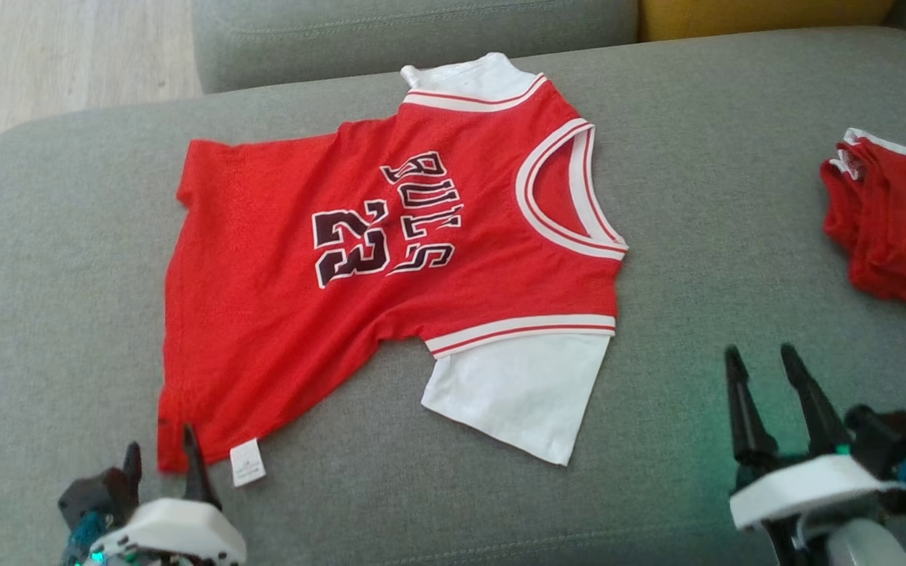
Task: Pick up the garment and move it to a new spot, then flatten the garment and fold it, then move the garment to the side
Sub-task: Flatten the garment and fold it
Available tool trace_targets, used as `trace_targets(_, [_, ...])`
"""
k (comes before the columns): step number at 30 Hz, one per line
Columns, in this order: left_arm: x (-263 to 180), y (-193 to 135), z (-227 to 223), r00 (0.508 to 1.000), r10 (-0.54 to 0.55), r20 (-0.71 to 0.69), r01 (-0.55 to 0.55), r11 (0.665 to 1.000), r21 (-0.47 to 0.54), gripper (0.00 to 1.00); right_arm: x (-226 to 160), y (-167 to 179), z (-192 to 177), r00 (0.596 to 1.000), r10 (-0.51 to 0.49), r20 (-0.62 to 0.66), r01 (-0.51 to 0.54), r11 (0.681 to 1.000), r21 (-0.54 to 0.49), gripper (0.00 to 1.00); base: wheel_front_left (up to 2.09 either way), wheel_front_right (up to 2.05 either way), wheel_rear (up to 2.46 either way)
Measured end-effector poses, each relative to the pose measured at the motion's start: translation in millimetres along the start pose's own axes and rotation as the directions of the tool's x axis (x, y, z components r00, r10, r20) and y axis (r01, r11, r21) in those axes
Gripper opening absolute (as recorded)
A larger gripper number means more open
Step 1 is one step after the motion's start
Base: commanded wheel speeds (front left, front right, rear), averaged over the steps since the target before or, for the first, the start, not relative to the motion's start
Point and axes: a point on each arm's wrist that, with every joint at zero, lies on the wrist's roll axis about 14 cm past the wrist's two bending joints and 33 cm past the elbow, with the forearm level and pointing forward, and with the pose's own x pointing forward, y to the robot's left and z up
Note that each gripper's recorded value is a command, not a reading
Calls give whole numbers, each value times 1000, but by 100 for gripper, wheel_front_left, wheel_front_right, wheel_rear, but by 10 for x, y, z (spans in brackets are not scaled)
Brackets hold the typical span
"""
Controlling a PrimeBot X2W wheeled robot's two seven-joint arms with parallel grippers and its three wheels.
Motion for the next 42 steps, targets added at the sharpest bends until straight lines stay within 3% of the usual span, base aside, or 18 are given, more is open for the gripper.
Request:
trace_targets(5, [37, -44, 177, 998, -9, 56, 8, 1000, 18, 100, 116, 132, 164, 997, 30, 65, -29, 999, -14, 100, 0, 0, 0])
trace_targets(20, [-13, -85, 392, 991, -30, 132, 22, 998, 65, 100, 210, 460, 61, 993, 112, 46, -111, 993, -30, 100, 0, 0, 0])
trace_targets(32, [-60, -107, 282, 994, -45, 102, 37, 996, 80, 100, 117, 981, -530, 951, 273, -147, -284, 956, -66, 100, 0, 0, 0])
trace_targets(42, [-72, -118, 195, 996, -49, 76, 43, 995, 85, 100, -58, 950, -1078, 900, 276, -339, -328, 939, -107, 100, 0, 0, 0])
